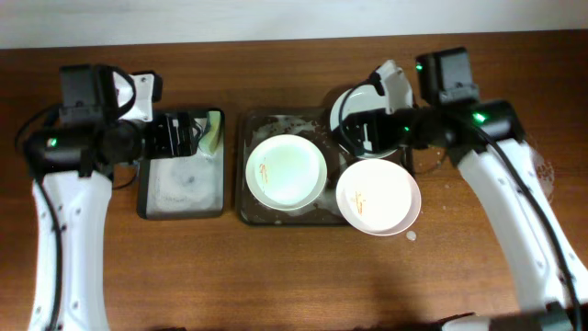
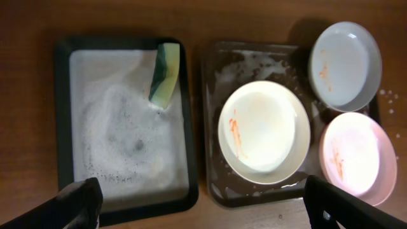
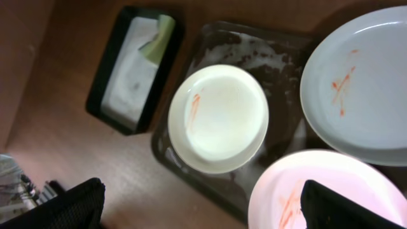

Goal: Clean dirty plates on tray and stack at the side
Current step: 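Move left gripper to sponge and right gripper to white bowl rim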

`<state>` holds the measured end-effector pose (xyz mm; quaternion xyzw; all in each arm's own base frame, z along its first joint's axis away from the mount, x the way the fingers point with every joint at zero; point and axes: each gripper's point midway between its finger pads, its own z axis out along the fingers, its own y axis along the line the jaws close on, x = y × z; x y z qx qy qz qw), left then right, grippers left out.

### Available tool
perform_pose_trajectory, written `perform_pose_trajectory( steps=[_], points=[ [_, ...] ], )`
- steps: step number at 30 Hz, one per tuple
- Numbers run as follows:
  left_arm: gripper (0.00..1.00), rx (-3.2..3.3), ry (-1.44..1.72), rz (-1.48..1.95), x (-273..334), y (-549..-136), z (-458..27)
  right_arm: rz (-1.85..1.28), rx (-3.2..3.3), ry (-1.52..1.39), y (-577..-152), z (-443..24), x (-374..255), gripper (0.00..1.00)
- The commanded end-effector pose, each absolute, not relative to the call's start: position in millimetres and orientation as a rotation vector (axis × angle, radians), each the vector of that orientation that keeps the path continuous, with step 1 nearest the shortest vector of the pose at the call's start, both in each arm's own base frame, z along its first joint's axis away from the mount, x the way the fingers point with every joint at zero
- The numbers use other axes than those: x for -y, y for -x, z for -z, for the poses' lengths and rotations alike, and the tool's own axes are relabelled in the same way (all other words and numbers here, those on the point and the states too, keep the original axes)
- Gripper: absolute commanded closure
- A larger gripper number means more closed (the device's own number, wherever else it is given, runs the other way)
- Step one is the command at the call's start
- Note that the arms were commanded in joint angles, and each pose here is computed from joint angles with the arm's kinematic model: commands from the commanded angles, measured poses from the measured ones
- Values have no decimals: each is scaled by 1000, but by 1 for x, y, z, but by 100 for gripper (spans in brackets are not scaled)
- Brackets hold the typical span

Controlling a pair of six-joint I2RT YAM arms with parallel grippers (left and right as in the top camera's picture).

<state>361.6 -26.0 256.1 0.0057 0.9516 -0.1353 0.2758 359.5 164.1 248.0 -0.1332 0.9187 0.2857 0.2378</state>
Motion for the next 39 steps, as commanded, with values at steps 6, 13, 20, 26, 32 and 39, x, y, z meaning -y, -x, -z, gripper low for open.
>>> perform_pose_trajectory(
  steps=[6, 13, 20, 26, 32, 39],
  points=[
    [1, -2534, -47, 499, 42, -394, -243, -771, -2680, 305, -401, -167, -175, 24],
    [1, -2455, -69, 486, 41, -414, -251, -657, -2864, 112, -418, -82, -179, 37],
    [1, -2455, -74, 504, 43, -413, -250, -666, -2867, 85, -423, -72, -185, 37],
    [1, -2522, 121, 336, 24, -433, -220, -489, -2867, 189, -415, -60, -201, 36],
    [1, -2552, 74, 150, 41, -474, -167, -468, -2846, 277, -408, -60, -225, 30],
    [34, -2606, 59, -24, 37, -490, -117, -379, -2851, 246, -412, -57, -211, 22]
  ],
)
